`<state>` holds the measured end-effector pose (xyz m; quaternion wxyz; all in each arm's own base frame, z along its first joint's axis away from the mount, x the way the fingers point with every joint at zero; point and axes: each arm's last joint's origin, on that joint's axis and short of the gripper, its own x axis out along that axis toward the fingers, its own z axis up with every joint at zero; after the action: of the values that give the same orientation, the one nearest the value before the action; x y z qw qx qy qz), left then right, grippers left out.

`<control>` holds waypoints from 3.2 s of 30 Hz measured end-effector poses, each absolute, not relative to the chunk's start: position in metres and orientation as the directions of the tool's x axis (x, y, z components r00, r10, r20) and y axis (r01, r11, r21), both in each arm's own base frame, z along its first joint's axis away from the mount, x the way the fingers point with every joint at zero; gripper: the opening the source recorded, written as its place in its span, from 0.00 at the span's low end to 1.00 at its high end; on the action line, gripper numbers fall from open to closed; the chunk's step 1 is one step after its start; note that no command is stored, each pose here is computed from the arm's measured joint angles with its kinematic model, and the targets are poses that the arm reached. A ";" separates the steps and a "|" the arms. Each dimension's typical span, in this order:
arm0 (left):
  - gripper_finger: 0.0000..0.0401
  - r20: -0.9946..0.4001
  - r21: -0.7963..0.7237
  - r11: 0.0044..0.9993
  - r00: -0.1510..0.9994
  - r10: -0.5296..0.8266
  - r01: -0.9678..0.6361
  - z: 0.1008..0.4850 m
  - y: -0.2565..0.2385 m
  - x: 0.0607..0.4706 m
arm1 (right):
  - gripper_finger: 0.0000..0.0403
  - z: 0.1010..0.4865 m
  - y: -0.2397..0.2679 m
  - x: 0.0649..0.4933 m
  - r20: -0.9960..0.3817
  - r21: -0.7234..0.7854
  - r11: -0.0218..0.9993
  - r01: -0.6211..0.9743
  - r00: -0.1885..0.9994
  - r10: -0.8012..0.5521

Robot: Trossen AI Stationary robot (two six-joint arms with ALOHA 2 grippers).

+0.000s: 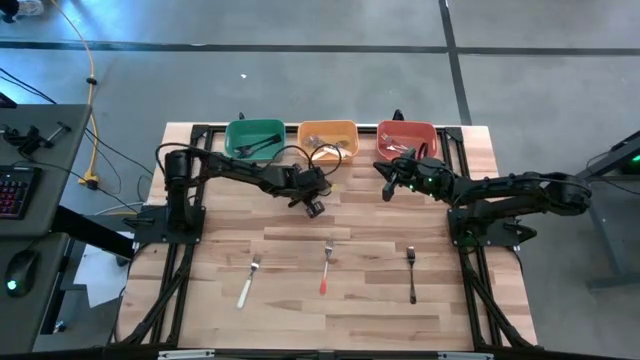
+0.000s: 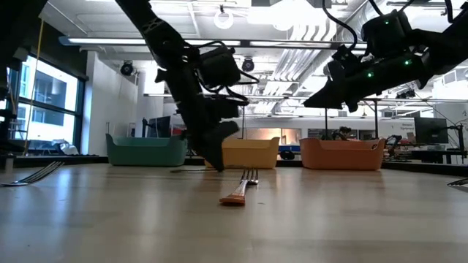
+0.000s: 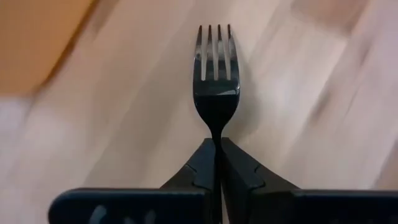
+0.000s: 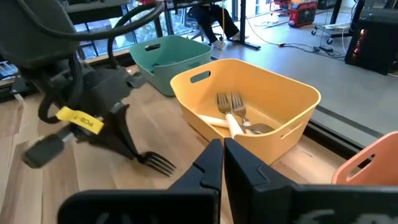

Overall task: Sort silverware by color (type)
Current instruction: Put the black fork into the green bin, then put the white fork into the yellow bin

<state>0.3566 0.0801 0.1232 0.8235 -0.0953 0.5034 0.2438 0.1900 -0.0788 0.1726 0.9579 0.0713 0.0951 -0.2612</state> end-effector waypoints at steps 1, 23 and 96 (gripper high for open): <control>0.01 -0.884 0.095 0.866 0.359 0.301 -0.492 0.126 0.080 0.353 | 0.00 0.173 -0.079 0.190 -0.220 0.085 0.854 0.514 0.845 -0.487; 0.00 -0.769 0.356 0.691 0.223 0.599 -0.629 0.250 0.150 0.244 | 0.00 0.171 -0.079 0.190 -0.233 0.067 0.856 0.512 0.842 -0.486; 0.05 -0.933 -0.155 0.710 0.339 0.124 -0.687 0.212 -0.001 0.225 | 0.00 0.170 -0.079 0.189 -0.248 0.042 0.860 0.509 0.839 -0.485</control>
<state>0.2252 -0.0008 0.2118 0.7704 -0.2753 0.5112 0.2633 0.1894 -0.0786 0.1698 0.9574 0.0532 0.1149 -0.2595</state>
